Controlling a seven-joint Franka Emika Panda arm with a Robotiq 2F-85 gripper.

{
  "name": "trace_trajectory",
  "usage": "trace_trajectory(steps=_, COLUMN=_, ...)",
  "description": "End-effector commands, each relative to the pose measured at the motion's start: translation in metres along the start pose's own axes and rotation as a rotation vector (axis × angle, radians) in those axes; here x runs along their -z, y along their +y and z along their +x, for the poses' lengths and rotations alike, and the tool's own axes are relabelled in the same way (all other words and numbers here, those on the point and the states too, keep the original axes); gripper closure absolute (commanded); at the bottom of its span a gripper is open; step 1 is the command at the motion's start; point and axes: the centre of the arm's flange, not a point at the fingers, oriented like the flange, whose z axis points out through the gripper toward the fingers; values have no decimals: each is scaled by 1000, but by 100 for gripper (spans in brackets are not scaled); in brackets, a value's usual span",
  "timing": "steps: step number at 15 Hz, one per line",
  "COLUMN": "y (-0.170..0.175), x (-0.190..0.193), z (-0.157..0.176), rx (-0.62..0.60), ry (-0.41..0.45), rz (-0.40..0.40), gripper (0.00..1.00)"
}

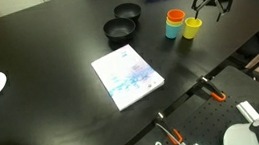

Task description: Stack the cups together

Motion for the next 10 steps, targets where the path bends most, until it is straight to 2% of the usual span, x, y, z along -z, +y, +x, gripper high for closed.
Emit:
trace_trajectory(steps=1, y=0, x=-13, z=-2, rx=60, ry=14, rz=47, gripper=0)
trace_trajectory(steps=9, y=-10, x=-37, z=1, rx=83, ry=51, rz=92, gripper=0)
trace_trajectory(steps=10, y=-10, x=-39, z=2, rx=79, ry=48, rz=89, gripper=25)
